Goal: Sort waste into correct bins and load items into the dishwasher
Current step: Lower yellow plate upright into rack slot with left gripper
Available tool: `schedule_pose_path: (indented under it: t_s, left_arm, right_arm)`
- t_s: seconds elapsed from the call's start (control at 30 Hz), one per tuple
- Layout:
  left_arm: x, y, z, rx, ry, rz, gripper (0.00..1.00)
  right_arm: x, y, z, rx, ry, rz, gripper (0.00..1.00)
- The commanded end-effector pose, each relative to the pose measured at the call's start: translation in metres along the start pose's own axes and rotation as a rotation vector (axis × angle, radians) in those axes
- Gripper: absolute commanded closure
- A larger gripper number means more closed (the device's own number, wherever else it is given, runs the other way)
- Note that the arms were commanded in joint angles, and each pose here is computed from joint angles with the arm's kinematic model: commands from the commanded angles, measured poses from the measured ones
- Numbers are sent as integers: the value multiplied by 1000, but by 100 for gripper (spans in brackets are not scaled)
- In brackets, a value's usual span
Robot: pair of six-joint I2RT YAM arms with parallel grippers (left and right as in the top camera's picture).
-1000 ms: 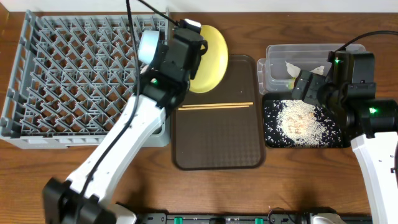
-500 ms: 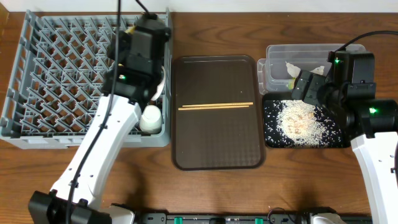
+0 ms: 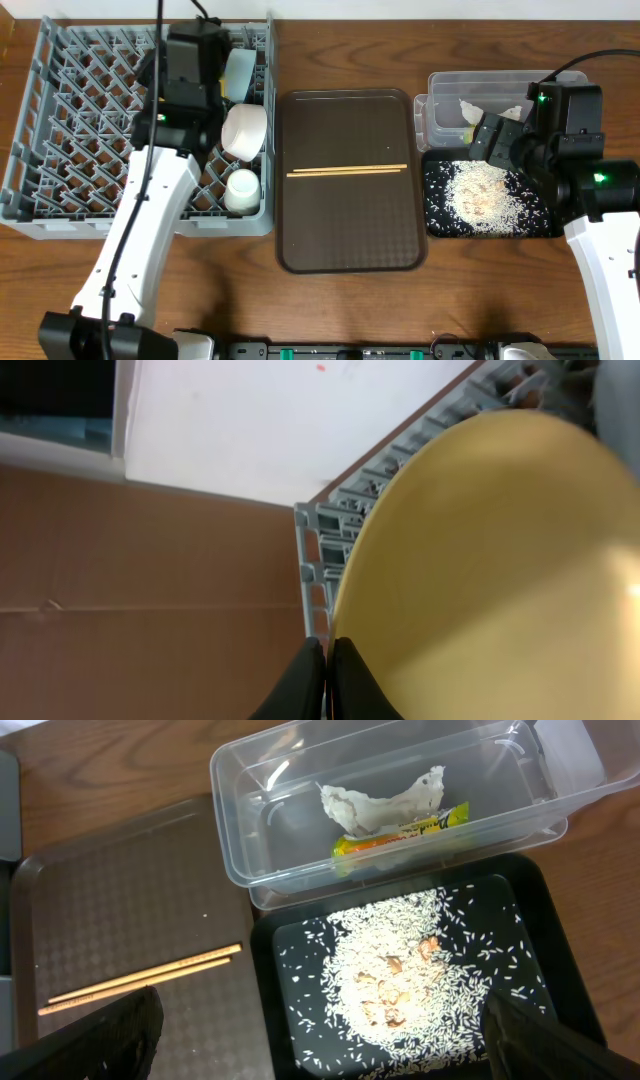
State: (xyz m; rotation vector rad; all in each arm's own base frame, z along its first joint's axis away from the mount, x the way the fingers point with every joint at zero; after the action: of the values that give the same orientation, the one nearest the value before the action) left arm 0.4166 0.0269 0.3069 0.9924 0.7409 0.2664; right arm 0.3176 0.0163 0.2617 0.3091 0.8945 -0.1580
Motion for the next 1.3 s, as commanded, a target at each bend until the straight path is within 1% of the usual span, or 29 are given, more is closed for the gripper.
schedule_pose_path:
  t_s: [0.0,0.17,0.43,0.67,0.7,0.73,0.8,0.83,0.87,0.93,1.0,1.07,1.23,1.27]
  left_arm:
    - [9,0,-4,5,-8,-28,93]
    - [24,-10,-7,20,17,-56,93]
    - [48,-40,-11,68,72,-113,92]
    - [51,-43,-10,24,76,-112,92]
    - [51,-42,-9,-9,75,-109,92]
    - [51,-42,-8,-64,71,-106,89]
    - [51,-46,-6,-209,64,-132,71]
    - [50,-50,-6,-290,69,-150,67]
    - [50,-55,-7,-375,81,-175,65]
    - [47,-68,-11,-520,113,-246,64]
    - [44,-79,-14,-607,146,-309,64]
    - [43,-84,-16,-682,171,-341,68]
    - [42,-93,-15,-806,185,-451,71]
    - [41,-96,-13,-813,178,-488,75]
  right_arm:
    - [-1,-4,3,18,-7,-15,1]
    - [-1,-4,3,18,-7,-15,1]
    - [-1,-4,3,18,-7,-15,1]
    - [-1,-4,3,18,-7,-15,1]
    - [-1,-4,2,18,-7,-15,1]
    - [-1,-4,3,18,-7,-15,1]
    - [-1,-4,3,18,-7,-15,1]
    - [-1,-4,3,18,-7,-15,1]
    - [-1,-4,3,18,-7,-15,1]
    - [-1,-4,3,18,-7,-15,1]
    - [-1,-4,3,18,-7,-15,1]
    - [-1,-4,3,18,-7,-15,1]
    - [-1,-4,3,18,-7,-15,1]
    - [-1,-4,3,18,-7,-15,1]
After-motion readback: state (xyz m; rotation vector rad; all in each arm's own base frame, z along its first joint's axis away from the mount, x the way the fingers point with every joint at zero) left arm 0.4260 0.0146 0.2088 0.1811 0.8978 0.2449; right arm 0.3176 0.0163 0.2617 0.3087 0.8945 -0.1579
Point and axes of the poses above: each gripper's point midway between its finger pads, its own x axis out along the fingers, its own y axis along the line the jaws close on, z = x × y, the point moved 3 cm from there along -x, back along the fingers, and after that the axes turned 2 degrees about x, right-handed, at the moved point
